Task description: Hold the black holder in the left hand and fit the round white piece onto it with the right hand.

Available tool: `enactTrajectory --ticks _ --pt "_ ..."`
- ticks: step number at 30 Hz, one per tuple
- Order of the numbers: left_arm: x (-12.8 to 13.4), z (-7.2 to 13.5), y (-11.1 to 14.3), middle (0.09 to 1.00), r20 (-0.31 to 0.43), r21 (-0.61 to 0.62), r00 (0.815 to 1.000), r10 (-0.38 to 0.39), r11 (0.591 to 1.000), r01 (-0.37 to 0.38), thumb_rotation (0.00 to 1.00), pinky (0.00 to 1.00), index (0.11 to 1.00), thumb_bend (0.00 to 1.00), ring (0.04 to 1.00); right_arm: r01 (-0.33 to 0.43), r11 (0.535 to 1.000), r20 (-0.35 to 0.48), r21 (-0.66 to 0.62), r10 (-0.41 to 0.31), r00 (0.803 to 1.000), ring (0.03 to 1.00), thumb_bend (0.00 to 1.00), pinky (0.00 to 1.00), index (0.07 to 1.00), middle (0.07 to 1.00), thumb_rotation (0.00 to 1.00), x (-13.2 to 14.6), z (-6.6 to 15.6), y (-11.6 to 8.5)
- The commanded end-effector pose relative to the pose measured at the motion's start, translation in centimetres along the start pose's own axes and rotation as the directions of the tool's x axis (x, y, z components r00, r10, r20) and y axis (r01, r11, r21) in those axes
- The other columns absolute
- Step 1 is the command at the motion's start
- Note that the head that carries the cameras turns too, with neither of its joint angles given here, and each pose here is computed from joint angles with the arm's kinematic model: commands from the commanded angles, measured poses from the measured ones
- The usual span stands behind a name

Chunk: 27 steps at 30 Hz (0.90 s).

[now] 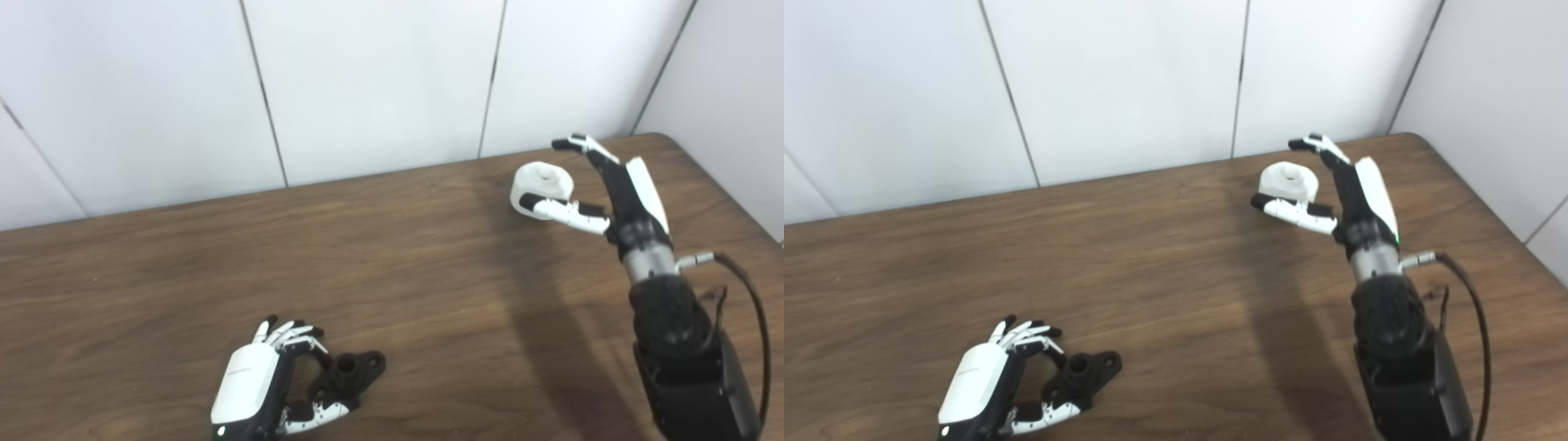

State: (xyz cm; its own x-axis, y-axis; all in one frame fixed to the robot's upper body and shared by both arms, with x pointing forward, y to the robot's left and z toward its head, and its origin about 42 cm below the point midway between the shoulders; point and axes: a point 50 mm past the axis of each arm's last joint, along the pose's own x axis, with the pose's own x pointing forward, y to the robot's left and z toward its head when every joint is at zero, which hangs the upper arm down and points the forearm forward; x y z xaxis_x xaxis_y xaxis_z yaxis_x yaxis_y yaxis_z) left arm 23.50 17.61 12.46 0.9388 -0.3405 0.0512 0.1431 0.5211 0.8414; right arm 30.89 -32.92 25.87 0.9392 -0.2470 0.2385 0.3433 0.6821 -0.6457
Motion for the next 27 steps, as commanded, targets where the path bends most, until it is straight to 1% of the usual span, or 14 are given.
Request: enactTrajectory --ticks 1,3,5,7,9,11,16,20,23,27 --pt "-0.4 -0.6 0.1 0.762 -0.003 0.022 1.0 -0.026 0.999 0.026 0.04 0.97 0.485 0.52 0.847 0.044 0.997 0.043 -0.067 -0.041 0.998 0.953 0.84 0.93 0.783 0.947 0.42 2.0 1.0 -1.7" --pt "-0.4 -0.6 0.2 0.76 -0.004 0.026 1.0 -0.027 0.999 0.027 0.04 0.96 0.485 0.52 0.843 0.047 0.994 0.04 -0.1 -0.043 0.998 0.975 0.87 0.93 0.782 0.964 0.41 3.1 1.0 -2.1" --pt "-0.4 -0.6 0.3 0.757 -0.004 0.027 1.0 -0.027 0.999 0.027 0.04 0.95 0.485 0.52 0.839 0.046 0.99 0.04 -0.133 -0.041 0.998 0.995 0.9 0.98 0.775 0.983 0.39 4.2 1.0 -2.5" --pt "-0.4 -0.7 0.3 0.755 -0.004 0.03 1.0 -0.029 0.999 0.029 0.04 0.95 0.485 0.52 0.838 0.037 0.985 0.034 -0.166 -0.032 0.999 0.999 0.92 1.0 0.766 0.996 0.35 5.5 0.8 -2.6" --pt "-0.4 -0.7 0.4 0.754 -0.004 0.034 1.0 -0.03 0.999 0.031 0.04 0.95 0.485 0.52 0.837 0.021 0.982 0.019 -0.19 -0.017 1.0 1.0 0.95 1.0 0.764 1.0 0.33 6.4 0.6 -2.7" --pt "-0.4 -0.8 0.4 0.753 -0.004 0.033 1.0 -0.029 0.999 0.029 0.04 0.95 0.485 0.52 0.835 -0.008 0.973 -0.006 -0.229 0.006 1.0 1.0 0.97 1.0 0.772 1.0 0.33 7.3 0.3 -2.8" --pt "-0.5 -0.8 0.4 0.752 -0.007 0.029 1.0 -0.028 0.999 0.028 0.04 0.95 0.485 0.52 0.833 -0.073 0.941 -0.07 -0.331 0.053 0.996 1.0 0.99 1.0 0.803 1.0 0.34 9.2 -0.4 -3.0" --pt "-0.5 -0.8 0.4 0.75 -0.009 0.03 1.0 -0.03 0.999 0.03 0.04 0.94 0.485 0.52 0.831 -0.13 0.907 -0.125 -0.401 0.086 0.988 1.0 1.0 1.0 0.815 1.0 0.34 10.6 -1.0 -3.3" --pt "-0.6 -0.8 0.4 0.75 -0.012 0.03 0.999 -0.031 0.999 0.032 0.04 0.95 0.485 0.52 0.833 -0.179 0.876 -0.172 -0.449 0.111 0.979 1.0 1.0 1.0 0.835 1.0 0.37 11.4 -1.3 -3.3" --pt "-0.6 -0.8 0.5 0.749 -0.01 0.029 0.999 -0.03 0.999 0.03 0.04 0.95 0.485 0.52 0.833 -0.227 0.846 -0.226 -0.482 0.13 0.965 1.0 1.0 1.0 0.843 1.0 0.37 12.1 -1.5 -3.2"
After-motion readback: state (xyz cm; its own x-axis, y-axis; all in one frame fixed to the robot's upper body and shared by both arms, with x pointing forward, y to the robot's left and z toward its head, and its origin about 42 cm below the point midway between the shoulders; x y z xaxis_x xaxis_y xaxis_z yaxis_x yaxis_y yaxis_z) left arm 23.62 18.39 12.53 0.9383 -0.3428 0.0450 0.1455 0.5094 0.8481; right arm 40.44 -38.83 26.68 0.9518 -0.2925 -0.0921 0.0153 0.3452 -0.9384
